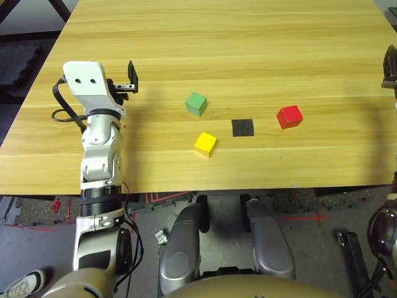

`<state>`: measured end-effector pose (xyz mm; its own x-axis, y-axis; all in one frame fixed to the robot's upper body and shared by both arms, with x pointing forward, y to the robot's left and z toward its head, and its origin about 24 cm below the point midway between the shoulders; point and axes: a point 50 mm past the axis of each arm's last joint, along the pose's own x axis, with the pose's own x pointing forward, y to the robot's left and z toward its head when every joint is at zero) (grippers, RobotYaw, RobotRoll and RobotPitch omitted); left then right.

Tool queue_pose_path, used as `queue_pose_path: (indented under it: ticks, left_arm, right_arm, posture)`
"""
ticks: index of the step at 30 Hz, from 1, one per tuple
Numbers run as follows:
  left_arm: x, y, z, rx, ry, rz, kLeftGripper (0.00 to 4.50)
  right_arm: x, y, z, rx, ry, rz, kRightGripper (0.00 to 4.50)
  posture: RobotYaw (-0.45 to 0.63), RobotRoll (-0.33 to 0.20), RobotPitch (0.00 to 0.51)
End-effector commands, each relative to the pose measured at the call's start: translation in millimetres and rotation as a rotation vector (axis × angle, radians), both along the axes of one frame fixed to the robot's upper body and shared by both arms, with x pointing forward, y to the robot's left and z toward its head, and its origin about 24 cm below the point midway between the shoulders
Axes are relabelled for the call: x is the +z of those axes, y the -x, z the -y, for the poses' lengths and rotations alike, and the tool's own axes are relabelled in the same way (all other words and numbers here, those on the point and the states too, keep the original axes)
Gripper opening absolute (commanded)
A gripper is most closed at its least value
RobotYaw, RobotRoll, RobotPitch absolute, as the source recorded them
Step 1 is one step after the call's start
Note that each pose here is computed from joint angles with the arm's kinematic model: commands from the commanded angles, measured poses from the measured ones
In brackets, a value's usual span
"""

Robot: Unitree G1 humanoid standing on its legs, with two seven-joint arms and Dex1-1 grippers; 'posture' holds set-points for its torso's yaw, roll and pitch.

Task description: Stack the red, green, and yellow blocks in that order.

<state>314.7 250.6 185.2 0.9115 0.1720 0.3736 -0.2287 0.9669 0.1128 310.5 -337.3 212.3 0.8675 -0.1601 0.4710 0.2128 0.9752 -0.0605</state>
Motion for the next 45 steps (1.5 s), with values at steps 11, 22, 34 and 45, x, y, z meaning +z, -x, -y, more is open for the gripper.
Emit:
queue_pose_path:
  ticks: [11, 22, 34, 45]
  left_arm:
    - [8.8, -2.8, 33.6, -0.903, -0.007, -0.050, 4.46]
    - [25.6, 1.2, 60.8, -1.392, -0.402, -0.147, 4.46]
    - [35.6, -12.7, 77.2, -1.530, -0.528, -0.148, 4.46]
    - [34.0, -15.5, 81.0, -1.536, -0.503, -0.136, 4.46]
  right_arm:
    - [30.3, 10.6, -54.6, 0.565, 0.163, -0.211, 4.50]
    - [31.6, 23.7, -81.0, 0.714, 0.177, -0.466, 4.50]
    - [-16.0, 51.0, -114.7, 0.501, -0.051, -0.474, 4.50]
    - [-49.3, 62.1, -126.3, 0.509, -0.081, -0.531, 4.50]
  posture:
    - [0.12, -0.005, 0.282]
    - [0.10, -0.029, 0.285]
    - [0.04, -0.026, 0.295]
    - [0.05, -0.011, 0.295]
